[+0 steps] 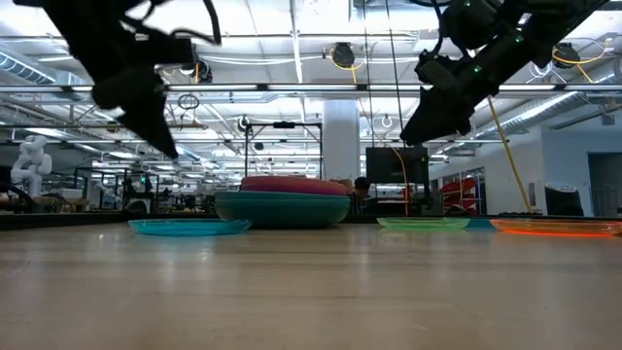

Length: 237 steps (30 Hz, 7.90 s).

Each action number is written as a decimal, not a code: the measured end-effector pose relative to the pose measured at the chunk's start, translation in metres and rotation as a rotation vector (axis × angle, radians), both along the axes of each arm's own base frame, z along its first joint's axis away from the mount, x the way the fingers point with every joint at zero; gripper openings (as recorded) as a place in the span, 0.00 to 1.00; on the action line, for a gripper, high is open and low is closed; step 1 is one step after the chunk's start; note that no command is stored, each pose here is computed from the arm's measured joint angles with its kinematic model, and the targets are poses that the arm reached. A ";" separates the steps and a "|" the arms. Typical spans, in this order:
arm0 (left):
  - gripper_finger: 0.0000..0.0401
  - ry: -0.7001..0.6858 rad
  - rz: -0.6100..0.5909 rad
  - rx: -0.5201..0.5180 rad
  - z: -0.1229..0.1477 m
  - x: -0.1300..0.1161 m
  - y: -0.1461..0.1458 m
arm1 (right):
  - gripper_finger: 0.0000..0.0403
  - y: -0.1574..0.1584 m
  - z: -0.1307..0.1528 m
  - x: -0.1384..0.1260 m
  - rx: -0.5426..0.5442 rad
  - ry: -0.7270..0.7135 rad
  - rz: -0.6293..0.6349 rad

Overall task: Stack plastic plates
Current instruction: Stack the bottom light blue plate on top of the light pink plate

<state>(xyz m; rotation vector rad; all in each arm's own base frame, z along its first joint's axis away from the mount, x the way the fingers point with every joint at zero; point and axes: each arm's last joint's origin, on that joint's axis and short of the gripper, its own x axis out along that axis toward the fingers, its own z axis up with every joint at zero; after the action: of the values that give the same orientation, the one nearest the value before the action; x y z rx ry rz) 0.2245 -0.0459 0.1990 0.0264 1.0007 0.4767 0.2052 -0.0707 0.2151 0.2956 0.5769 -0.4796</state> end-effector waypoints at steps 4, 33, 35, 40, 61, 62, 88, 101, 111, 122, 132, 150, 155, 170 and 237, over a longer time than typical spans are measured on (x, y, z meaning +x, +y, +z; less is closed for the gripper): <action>0.14 0.118 -0.088 -0.015 -0.021 0.009 -0.005 | 0.39 -0.001 0.004 0.002 -0.046 -0.028 0.024; 0.52 0.134 -0.153 0.007 -0.048 0.024 -0.024 | 0.39 0.007 0.032 -0.006 -0.102 -0.160 0.136; 0.53 0.137 -0.178 0.020 -0.052 0.027 -0.025 | 0.39 0.007 0.032 -0.006 -0.101 -0.160 0.135; 0.54 0.133 -0.217 0.027 -0.061 0.034 -0.028 | 0.39 0.007 0.032 -0.006 -0.101 -0.160 0.135; 0.54 0.211 -0.181 0.026 -0.082 0.040 -0.020 | 0.39 0.007 0.030 -0.007 -0.098 -0.142 0.133; 0.54 0.211 -0.181 0.028 -0.082 0.040 -0.020 | 0.39 0.007 0.030 -0.007 -0.097 -0.140 0.133; 0.24 0.192 -0.166 0.066 -0.084 0.035 -0.032 | 0.39 0.007 0.030 -0.007 -0.095 -0.140 0.131; 0.24 0.185 -0.149 0.063 -0.084 0.035 -0.032 | 0.39 0.007 0.030 -0.007 -0.094 -0.138 0.131; 0.24 0.184 -0.149 0.064 -0.084 0.035 -0.032 | 0.39 0.007 0.030 -0.007 -0.094 -0.138 0.131; 0.09 0.184 -0.151 0.059 -0.084 0.035 -0.032 | 0.39 0.007 0.030 -0.007 -0.093 -0.137 0.131; 0.06 0.208 -0.151 0.073 -0.082 0.035 -0.034 | 0.39 0.007 0.030 -0.007 -0.093 -0.137 0.131; 0.06 0.246 -0.147 0.200 -0.053 0.040 -0.050 | 0.39 0.008 0.027 -0.008 -0.069 -0.120 0.122; 0.06 0.237 -0.133 0.197 -0.053 0.041 -0.050 | 0.39 0.008 0.028 -0.008 -0.069 -0.122 0.122; 0.32 0.220 -0.125 0.225 -0.065 0.034 -0.046 | 0.39 0.008 0.028 -0.008 -0.057 -0.127 0.117; 0.30 0.160 -0.108 0.141 -0.081 0.015 -0.030 | 0.39 0.006 0.021 -0.003 -0.050 -0.099 0.115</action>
<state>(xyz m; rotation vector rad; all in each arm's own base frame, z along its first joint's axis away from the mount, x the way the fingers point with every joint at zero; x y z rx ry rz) 0.2395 -0.0760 0.1176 0.2473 1.1145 0.4499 0.2026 -0.0646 0.2364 0.2360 0.4820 -0.3658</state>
